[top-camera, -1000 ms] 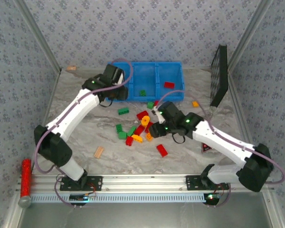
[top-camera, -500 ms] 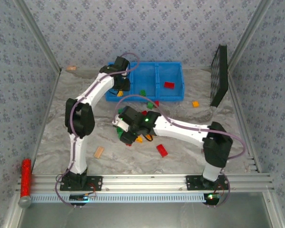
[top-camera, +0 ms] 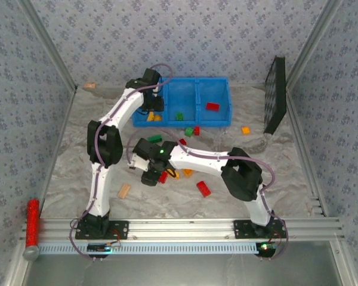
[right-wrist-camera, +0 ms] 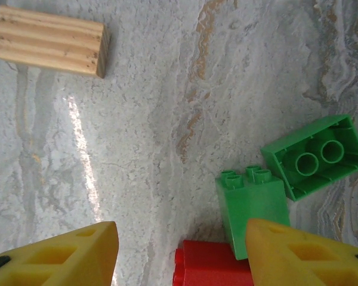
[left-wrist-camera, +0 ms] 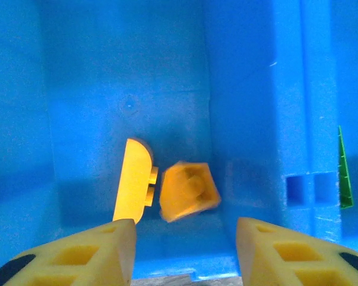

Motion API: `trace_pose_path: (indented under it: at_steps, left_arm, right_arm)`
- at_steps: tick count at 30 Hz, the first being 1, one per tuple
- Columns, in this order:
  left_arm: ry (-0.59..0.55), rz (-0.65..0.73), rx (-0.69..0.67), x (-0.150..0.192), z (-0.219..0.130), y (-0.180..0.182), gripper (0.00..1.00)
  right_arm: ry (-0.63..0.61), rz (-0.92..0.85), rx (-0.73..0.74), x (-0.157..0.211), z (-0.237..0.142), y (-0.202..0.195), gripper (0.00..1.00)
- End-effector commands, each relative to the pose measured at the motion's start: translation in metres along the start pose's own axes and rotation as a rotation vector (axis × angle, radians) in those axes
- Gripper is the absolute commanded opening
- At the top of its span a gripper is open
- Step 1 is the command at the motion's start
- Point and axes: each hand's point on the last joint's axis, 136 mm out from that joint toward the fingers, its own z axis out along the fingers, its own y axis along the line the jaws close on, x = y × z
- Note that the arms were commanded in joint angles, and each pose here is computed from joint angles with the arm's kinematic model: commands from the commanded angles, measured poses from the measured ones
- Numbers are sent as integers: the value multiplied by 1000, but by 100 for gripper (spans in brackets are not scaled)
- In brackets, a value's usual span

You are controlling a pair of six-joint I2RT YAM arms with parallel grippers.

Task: Sort the legos into containers by color
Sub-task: Pick up the lego from the center of the table.

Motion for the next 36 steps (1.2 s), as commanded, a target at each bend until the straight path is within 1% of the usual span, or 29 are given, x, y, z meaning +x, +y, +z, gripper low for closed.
trace_pose_path:
  at_steps: [1,5,9,13,18,22,27,28,29,36]
  left_arm:
    - [46,5,17,9,9,-5,53]
    - [30,9,22,5,-1,-5,59]
    - [-4,19,38,-2,-25,-7,62]
    - [-47,23,69,-8,-60,-10,63]
    - [-117,26,117,-11,-115,-11,64]
    - [-160,10,160,-5,-157,-4,65]
    - [-223,-28,191,8,-206,19,67]
    - [-212,-43,190,16,-208,27,67]
    - [-226,-57,191,20,-218,34,67]
    - [-318,-177,147,45,-273,97,69]
  right_arm:
    - [40,-31,2,4,4,0,60]
    - [64,-26,7,8,14,-4,60]
    - [73,-20,7,10,23,-7,60]
    - [79,-14,6,10,31,-11,59]
    - [86,-2,-3,12,39,-16,54]
    - [105,4,-24,16,49,-17,46]
    - [142,3,-43,25,57,-16,41]
    - [147,3,-49,26,58,-15,40]
    - [150,1,-59,28,57,-13,40]
    - [158,11,-116,43,56,-4,44]
